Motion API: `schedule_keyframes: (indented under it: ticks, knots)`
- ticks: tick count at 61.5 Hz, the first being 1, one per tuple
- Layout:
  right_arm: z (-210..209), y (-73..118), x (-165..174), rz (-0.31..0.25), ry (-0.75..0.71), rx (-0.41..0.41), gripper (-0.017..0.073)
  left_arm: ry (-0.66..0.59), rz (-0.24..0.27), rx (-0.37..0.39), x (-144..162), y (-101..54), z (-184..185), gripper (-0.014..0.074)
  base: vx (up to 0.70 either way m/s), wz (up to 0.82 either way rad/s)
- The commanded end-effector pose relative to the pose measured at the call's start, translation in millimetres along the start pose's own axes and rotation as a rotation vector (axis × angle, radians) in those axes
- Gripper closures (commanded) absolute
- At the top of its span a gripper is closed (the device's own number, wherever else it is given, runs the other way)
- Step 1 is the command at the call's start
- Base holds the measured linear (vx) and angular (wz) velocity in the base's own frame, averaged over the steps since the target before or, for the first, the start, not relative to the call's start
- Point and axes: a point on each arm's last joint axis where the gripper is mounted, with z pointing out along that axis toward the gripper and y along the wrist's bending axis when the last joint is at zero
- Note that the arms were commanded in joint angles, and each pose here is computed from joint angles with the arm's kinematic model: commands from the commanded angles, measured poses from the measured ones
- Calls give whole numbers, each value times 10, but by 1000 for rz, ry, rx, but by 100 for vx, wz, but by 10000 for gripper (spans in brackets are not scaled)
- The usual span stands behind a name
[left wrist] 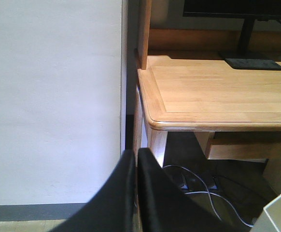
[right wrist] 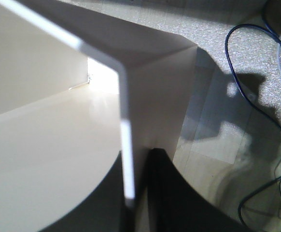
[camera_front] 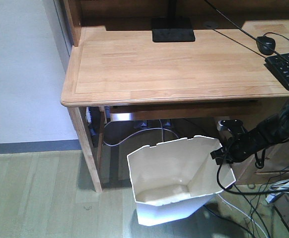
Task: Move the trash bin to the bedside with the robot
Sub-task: 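Lift the bin slightly and pull it out from under the desk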
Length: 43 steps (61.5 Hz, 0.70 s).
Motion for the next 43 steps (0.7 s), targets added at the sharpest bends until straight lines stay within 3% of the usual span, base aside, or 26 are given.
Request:
schedule_keyframes:
  ticks: [1,25,43]
  knots:
    - [-395,257,-118,-4,-49,-143,564,-72,-9,4,-31,0,-2,599,0,0]
    - [-645,521,117,46,-112,-182,564,-72,-9,4,-31,0,-2,599,0,0]
    - [-653,570,129,24,-103,-235,564,-72,-9,4,-31,0,-2,599,0,0]
